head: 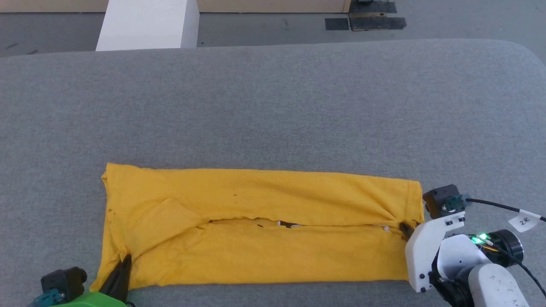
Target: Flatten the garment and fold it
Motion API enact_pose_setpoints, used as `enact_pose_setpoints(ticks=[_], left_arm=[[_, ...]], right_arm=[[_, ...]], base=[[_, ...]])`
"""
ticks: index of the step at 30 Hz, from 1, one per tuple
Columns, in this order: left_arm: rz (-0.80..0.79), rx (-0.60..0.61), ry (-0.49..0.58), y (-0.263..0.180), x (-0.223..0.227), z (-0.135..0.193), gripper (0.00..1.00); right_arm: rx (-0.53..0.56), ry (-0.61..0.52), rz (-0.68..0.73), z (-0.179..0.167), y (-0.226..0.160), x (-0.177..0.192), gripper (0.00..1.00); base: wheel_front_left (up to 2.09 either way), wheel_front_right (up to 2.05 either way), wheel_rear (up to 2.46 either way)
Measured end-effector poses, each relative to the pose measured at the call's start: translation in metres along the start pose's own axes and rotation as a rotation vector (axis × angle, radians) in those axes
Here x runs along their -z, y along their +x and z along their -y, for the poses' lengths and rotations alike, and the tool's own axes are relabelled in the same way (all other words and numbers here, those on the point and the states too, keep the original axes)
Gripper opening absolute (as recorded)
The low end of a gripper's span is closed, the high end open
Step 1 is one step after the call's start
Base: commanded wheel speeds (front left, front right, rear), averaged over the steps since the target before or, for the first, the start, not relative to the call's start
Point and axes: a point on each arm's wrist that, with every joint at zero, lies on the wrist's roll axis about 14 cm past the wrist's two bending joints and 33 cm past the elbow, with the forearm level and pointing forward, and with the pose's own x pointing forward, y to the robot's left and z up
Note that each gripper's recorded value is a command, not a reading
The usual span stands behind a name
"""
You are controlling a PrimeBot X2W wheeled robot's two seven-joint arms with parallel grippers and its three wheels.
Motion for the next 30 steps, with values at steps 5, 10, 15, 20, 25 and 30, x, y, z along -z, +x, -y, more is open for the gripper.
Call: enact_pose_setpoints(ticks=[5,10,15,20,25,30], left_arm=[[0.060,-0.008,-0.008,-0.005,-0.006,0.002,1.00],[0.160,-0.012,0.022,-0.012,-0.025,0.008,1.00],[0.320,-0.024,0.086,-0.022,-0.066,0.015,1.00],[0.494,-0.034,0.172,-0.032,-0.115,0.022,1.00],[0.595,-0.010,0.212,-0.034,-0.145,0.033,1.00],[0.631,0.009,0.242,-0.029,-0.158,0.041,1.00]], right_arm=[[0.006,0.066,0.060,0.002,-0.007,-0.005,1.00],[0.009,0.145,0.142,0.005,-0.021,-0.009,1.00],[-0.042,0.232,0.248,0.000,-0.035,-0.020,1.00],[-0.039,0.273,0.331,0.006,-0.041,-0.028,1.00],[-0.047,0.319,0.391,0.007,-0.040,-0.032,1.00],[-0.027,0.354,0.404,0.015,-0.030,-0.030,1.00]], base=[[0.00,0.00,0.00],[0.00,0.00,0.00],[0.00,0.00,0.00],[0.00,0.00,0.00],[0.00,0.00,0.00],[0.00,0.00,0.00]])
